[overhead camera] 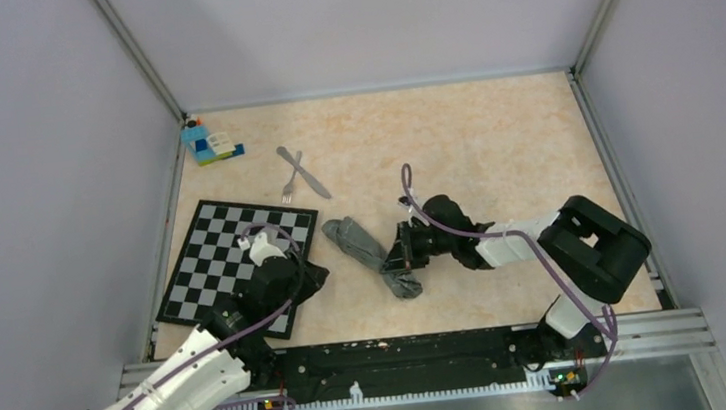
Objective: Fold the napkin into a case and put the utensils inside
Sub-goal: Pick up the smaller rectangle-folded napkin from the center of the board.
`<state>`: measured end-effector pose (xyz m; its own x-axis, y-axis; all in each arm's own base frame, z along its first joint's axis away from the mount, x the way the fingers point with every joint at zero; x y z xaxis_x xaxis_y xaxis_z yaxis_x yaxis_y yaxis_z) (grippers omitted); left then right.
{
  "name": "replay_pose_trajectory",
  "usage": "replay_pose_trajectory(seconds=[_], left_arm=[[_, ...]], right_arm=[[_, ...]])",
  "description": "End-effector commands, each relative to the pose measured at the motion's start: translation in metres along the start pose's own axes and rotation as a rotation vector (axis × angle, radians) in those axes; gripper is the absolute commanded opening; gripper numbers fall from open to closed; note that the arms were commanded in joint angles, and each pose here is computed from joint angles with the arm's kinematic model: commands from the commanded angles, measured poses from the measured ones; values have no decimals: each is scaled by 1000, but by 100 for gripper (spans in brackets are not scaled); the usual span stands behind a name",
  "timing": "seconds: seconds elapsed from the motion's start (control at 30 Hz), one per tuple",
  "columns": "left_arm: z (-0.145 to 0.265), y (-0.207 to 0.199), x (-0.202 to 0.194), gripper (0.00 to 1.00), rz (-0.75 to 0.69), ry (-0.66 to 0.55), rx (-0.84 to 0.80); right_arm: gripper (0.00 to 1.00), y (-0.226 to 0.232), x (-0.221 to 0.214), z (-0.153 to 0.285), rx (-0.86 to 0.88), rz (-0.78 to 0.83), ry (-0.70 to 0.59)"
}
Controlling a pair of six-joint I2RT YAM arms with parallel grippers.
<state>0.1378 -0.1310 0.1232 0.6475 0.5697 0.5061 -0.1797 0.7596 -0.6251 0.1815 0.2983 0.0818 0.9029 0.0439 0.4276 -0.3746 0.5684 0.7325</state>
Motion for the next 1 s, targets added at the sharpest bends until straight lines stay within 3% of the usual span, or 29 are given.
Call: replay_pose_trajectory(seconds=[0.0,0.23,0.37,0.47,0.6,0.97], left_arm=[[-2,-26,14,43,-19,-44,-77],[-19,-52,18,46,-44,-38,-124],[-30,-74,13,66,-25,23,-187],[-37,-87,4,80,82,128,-167],[-53,-99,-8,83,267,321,-93],[-86,-124,-5,86,419,410,98]], right_arm=[[0,36,26,27,346,-89,-84],[0,25,32,50,423,-119,-135],[0,18,33,52,327,-25,-133],[0,13,33,52,295,2,-120],[0,11,31,51,293,19,-119],[0,9,28,52,301,35,-135]])
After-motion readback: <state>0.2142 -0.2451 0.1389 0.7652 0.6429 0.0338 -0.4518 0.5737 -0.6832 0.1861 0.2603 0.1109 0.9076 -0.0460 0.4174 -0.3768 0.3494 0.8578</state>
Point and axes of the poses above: each gripper's point midway between its finger pads, its own z axis back along the fingers, its own y axis along the line the jaws close on, x = y × z, the point moved 5 cm from there along z, back along the fingers, and after that the axes turned 1 degree about z, right-handed, at the moved point
